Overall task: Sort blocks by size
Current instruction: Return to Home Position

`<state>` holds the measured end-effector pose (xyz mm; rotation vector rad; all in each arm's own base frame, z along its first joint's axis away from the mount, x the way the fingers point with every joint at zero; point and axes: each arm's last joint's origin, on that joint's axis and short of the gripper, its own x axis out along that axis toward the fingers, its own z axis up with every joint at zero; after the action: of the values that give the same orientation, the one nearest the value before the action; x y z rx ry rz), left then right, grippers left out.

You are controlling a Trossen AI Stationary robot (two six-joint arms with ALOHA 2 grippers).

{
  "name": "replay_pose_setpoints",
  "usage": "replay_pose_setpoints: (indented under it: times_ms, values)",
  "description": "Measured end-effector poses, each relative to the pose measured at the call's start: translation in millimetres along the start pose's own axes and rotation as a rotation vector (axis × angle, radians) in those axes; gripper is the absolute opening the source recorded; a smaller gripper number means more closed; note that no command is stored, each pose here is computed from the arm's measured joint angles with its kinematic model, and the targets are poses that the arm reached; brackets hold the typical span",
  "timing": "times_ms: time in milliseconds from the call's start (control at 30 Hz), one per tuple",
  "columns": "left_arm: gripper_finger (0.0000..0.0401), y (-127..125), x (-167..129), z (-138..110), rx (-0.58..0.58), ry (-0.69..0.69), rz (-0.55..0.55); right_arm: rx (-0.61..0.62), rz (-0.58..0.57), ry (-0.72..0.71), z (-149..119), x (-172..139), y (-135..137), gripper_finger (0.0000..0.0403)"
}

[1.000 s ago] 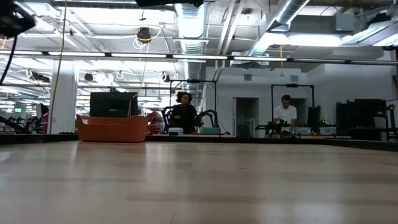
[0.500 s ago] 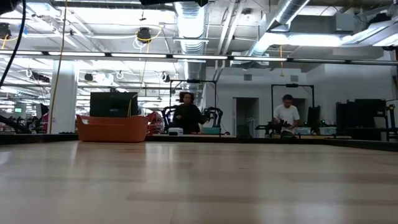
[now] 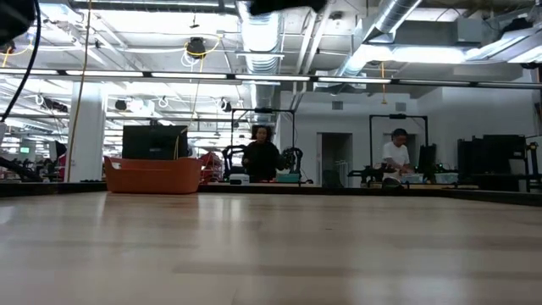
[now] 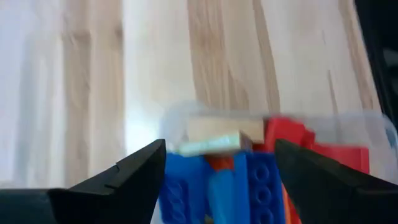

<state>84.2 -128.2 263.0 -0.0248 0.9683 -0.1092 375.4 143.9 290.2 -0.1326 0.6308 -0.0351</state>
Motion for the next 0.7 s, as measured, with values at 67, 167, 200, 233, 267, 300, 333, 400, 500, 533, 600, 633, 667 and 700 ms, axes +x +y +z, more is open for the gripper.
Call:
replay_pose_setpoints:
  times_ms: [67,167,200,233,267,300,333,400,500,533,600,633,667,700]
  values:
    - [0.0286,5,-6,1,0.002,-0.056,0.004,0.029,-0.017,-0.008,-10,-10,-4,0.0203]
    - [0.0282,12,-13,3,-0.001,-0.125,0.007,0.078,-0.048,-0.068,-23,-28,-10,0.0198]
    - [0.0281,14,-15,3,-0.001,-0.141,0.009,0.095,-0.052,-0.088,-28,-34,-12,0.0197]
    - [0.0281,16,-17,3,0.001,-0.163,0.018,0.104,-0.064,-0.093,-35,-39,-13,0.0197]
    - [0.0281,18,-19,4,-0.003,-0.193,0.038,0.115,-0.080,-0.095,-43,-43,-15,0.0197]
    - [0.0281,21,-20,4,-0.005,-0.230,0.071,0.127,-0.101,-0.104,-50,-48,-17,0.0196]
    - [0.0281,24,-21,5,-0.009,-0.272,0.116,0.138,-0.125,-0.110,-58,-51,-18,0.0196]
    - [0.0280,28,-23,6,-0.016,-0.355,0.200,0.156,-0.166,-0.155,-71,-59,-21,0.0196]
    - [0.0280,32,-25,8,0.003,-0.461,0.309,0.183,-0.176,-0.264,-85,-66,-27,0.0196]
    - [0.0279,33,-26,8,0.017,-0.483,0.334,0.190,-0.174,-0.297,-90,-67,-29,0.0196]
    - [0.0274,34,-27,9,0.036,-0.506,0.358,0.194,-0.180,-0.354,-98,-68,-35,0.0196]
    - [0.0269,36,-28,9,0.037,-0.510,0.359,0.199,-0.183,-0.372,-102,-69,-40,0.0196]
    - [0.0264,38,-30,9,0.034,-0.513,0.359,0.205,-0.178,-0.379,-105,-69,-45,0.0196]
    - [0.0258,40,-31,9,0.027,-0.517,0.361,0.212,-0.170,-0.380,-109,-69,-51,0.0196]
